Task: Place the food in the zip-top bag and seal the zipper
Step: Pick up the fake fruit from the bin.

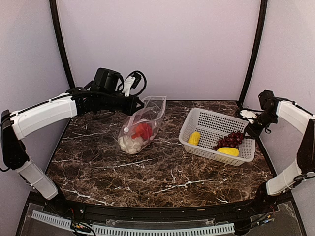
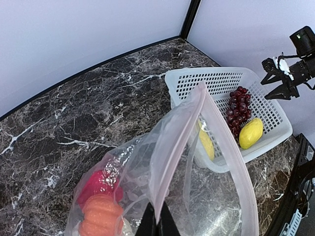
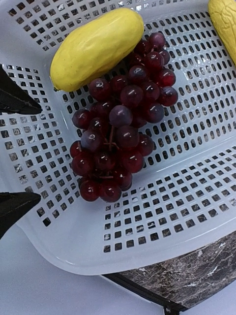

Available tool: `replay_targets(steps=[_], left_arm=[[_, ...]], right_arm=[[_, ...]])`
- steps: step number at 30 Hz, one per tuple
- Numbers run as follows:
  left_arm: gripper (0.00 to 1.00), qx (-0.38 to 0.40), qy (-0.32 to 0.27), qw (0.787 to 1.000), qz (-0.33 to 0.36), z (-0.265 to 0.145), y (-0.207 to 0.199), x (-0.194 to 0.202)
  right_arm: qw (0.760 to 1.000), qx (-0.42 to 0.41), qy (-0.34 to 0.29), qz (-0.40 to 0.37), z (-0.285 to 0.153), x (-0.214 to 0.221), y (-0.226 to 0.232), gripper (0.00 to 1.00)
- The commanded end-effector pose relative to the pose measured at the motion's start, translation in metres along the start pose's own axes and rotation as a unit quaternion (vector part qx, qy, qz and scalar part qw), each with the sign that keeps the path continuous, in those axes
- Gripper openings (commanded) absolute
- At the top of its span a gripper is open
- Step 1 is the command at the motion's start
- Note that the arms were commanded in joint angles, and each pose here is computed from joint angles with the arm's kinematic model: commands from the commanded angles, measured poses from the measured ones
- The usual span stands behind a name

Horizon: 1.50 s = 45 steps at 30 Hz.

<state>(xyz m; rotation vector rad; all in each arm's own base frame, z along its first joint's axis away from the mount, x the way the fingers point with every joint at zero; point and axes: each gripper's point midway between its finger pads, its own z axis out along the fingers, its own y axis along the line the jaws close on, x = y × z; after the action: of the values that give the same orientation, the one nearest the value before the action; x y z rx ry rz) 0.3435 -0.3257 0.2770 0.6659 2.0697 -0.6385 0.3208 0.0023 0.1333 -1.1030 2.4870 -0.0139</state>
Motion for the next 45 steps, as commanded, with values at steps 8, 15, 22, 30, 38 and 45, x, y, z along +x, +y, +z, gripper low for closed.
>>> replay_targets(steps=[8,15,22,30,38,45], left_arm=[[0.01,0.016,0.009,1.0,0.003,0.002,-0.007,-0.003],[0.01,0.015,0.008,1.0,0.0,-0.001,-0.007,-0.003],[0.01,0.018,0.009,1.0,-0.004,0.0,-0.008,-0.001],[0.01,0.022,0.01,1.0,-0.006,0.002,-0.009,0.0],[0.01,0.024,0.01,1.0,-0.003,-0.001,-0.01,-0.001],[0.01,0.023,0.012,1.0,-0.002,-0.002,-0.009,0.004]], right_arm=[[0.999,-0.018,0.039,0.023,0.039,0.022,0.001,0.47],[0.998,-0.011,0.023,0.049,0.052,0.014,-0.009,0.53],[0.998,-0.017,0.031,0.06,0.059,0.014,-0.011,0.53],[0.996,-0.034,0.057,0.053,0.067,0.021,-0.002,0.53],[0.995,-0.04,0.074,0.049,0.077,0.022,0.003,0.52],[0.995,-0.03,0.092,0.029,0.09,0.019,0.007,0.36]])
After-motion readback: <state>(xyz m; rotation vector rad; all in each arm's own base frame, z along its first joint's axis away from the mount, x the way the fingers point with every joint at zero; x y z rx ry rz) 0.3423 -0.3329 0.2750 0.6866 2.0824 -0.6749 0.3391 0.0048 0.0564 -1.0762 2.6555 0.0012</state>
